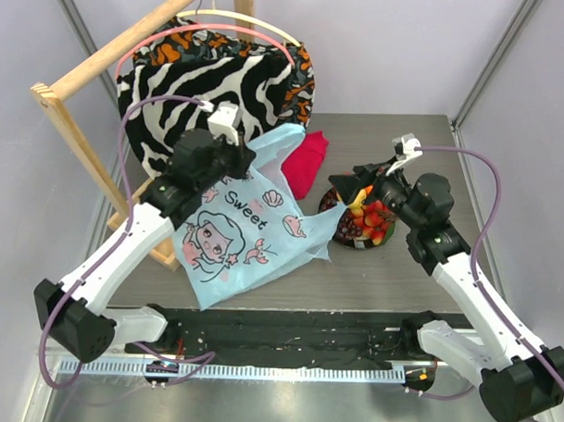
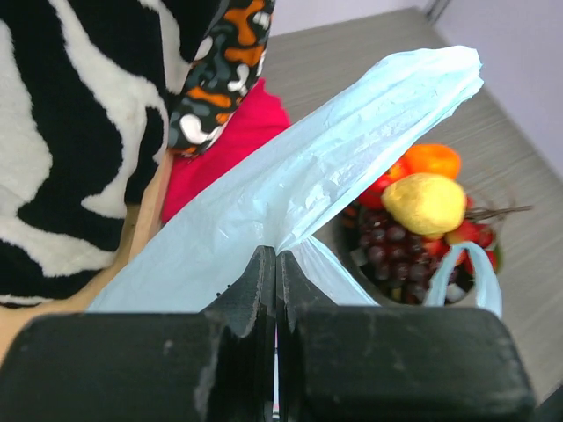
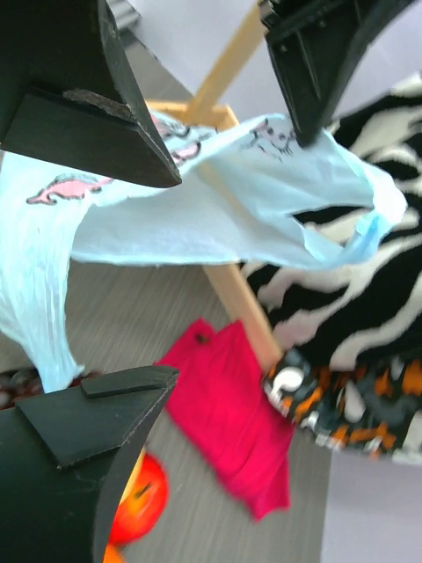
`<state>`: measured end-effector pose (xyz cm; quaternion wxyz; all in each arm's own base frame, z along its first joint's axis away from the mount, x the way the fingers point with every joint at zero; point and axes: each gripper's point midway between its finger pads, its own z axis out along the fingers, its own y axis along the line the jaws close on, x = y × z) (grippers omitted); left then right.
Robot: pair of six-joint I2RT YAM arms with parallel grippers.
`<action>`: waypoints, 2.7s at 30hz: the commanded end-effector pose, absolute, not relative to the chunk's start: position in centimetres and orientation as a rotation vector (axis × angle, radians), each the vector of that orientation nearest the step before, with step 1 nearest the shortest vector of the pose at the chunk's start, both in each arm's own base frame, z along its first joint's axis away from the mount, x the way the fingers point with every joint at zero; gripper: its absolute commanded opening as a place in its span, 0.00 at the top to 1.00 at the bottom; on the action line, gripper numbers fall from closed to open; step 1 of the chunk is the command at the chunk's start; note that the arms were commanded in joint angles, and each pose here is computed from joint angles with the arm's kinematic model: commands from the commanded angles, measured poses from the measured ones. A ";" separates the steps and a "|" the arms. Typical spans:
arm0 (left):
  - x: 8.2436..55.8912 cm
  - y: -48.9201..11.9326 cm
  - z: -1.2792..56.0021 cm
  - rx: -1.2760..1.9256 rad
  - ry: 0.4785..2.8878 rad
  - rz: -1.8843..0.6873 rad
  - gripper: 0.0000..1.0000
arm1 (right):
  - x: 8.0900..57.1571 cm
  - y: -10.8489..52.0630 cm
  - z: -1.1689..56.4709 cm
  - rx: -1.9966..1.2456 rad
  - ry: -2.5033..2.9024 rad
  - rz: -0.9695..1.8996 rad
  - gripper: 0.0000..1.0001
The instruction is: Place the fruits into the plastic bag
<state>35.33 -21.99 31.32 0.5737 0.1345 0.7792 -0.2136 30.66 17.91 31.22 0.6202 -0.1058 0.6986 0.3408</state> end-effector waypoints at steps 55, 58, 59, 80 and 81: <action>33.6 -19.6 39.1 0.361 1.598 -1.051 0.45 | 32.0 22.9 36.6 -0.109 1.578 0.753 0.99; 33.1 -19.5 39.9 0.357 1.579 -1.052 0.15 | 32.0 22.4 37.7 -0.069 1.571 0.748 0.99; 33.0 -19.5 39.9 0.352 1.579 -1.055 0.08 | 32.1 22.5 37.7 -0.050 1.572 0.760 0.99; 29.5 -24.2 34.6 0.327 1.695 -1.361 0.00 | 32.8 29.4 35.0 -0.010 1.605 0.897 0.99; 29.7 -24.6 34.4 0.330 1.701 -1.364 0.00 | 32.7 29.4 35.1 -0.009 1.602 0.900 0.99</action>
